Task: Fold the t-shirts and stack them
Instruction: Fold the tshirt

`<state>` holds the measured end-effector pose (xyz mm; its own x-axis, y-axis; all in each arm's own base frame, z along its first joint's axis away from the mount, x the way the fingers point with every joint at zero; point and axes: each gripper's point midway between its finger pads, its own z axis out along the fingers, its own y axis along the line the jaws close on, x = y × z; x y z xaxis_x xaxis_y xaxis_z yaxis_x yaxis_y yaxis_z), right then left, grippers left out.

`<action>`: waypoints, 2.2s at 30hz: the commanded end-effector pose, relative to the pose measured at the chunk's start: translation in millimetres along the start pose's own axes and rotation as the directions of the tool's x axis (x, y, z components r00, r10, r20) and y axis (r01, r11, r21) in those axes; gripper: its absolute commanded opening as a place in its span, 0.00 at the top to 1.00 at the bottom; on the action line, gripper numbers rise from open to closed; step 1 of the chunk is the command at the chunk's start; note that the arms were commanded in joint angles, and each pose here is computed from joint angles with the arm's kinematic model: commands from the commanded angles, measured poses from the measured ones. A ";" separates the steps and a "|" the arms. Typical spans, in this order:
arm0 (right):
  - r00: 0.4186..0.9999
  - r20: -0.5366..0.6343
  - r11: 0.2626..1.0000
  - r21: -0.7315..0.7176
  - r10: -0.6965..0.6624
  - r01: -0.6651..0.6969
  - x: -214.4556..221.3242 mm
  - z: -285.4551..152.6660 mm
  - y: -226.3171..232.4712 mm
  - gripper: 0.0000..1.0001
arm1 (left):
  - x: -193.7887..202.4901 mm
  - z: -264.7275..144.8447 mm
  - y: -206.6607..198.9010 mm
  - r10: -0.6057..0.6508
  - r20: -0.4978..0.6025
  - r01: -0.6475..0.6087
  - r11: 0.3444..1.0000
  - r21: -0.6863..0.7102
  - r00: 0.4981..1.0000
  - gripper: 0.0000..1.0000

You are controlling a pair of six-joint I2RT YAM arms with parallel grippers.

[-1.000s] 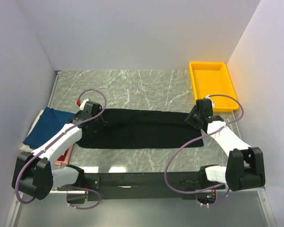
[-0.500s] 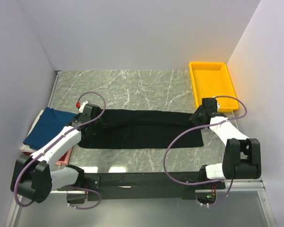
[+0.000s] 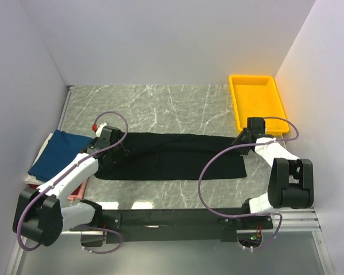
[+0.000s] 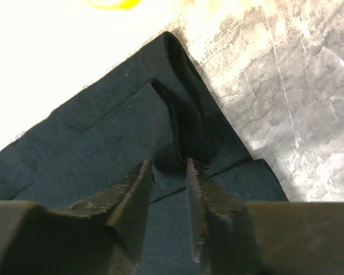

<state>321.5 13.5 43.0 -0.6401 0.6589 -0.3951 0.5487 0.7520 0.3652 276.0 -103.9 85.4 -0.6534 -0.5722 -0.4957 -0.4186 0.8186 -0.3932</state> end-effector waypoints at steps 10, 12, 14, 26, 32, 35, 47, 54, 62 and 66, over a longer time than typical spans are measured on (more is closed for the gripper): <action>0.999 0.035 1.000 -0.019 -0.003 0.003 -15.3 -3.8 -1.5 1.00 | -10.1 -6.0 -8.7 0.012 0.028 -0.013 1.000 0.022 1.000 1.00; 0.998 0.058 1.000 -0.025 0.001 0.000 -23.6 -9.3 0.9 1.00 | -14.4 -8.2 -10.2 0.014 0.039 -0.015 1.000 0.018 0.999 1.00; 0.996 0.088 1.000 -0.029 0.010 -0.007 -33.9 -18.3 3.8 1.00 | -18.4 -10.7 -10.8 0.017 0.048 -0.018 1.000 0.010 0.999 1.00; 0.994 0.111 0.999 -0.031 0.011 -0.008 -28.5 -36.9 -2.4 1.00 | -9.6 -21.0 -2.9 -0.009 0.032 0.009 1.000 0.019 0.999 1.00; 0.998 0.053 0.999 -0.036 0.027 -0.025 0.5 -24.5 -20.0 0.85 | 12.4 -14.1 3.6 -0.029 -0.024 0.030 0.998 0.047 0.999 0.98; 0.999 0.031 0.999 -0.034 0.034 -0.033 7.6 -20.6 -25.7 0.64 | 19.0 -13.5 5.5 -0.037 -0.041 0.039 0.997 0.059 0.998 0.77; 0.991 0.130 0.997 -0.073 0.013 -0.004 -14.2 -45.2 -11.0 0.55 | -4.7 -42.7 -4.8 -0.072 0.038 0.068 0.993 0.101 0.997 0.53; 0.992 0.123 0.995 -0.100 0.019 -0.007 -28.9 -37.1 13.7 0.55 | -48.9 -44.7 -18.7 -0.117 0.157 0.114 0.993 0.029 0.981 0.56; 0.994 0.107 0.999 -0.038 0.015 -0.011 -43.9 -8.5 19.9 0.55 | -48.9 0.5 -33.0 -0.121 0.090 0.128 0.989 -0.072 0.989 0.55; 0.995 0.097 1.000 0.007 0.006 -0.007 -45.2 5.9 13.7 0.55 | -42.8 10.7 -35.9 -0.118 0.063 0.122 0.990 -0.066 0.991 0.56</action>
<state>342.2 2.1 53.8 -0.6118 0.6680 -0.4236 0.5541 0.7441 0.3732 311.0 -102.0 96.4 -0.5965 -0.6422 -0.4814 -0.5504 0.7638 -0.3371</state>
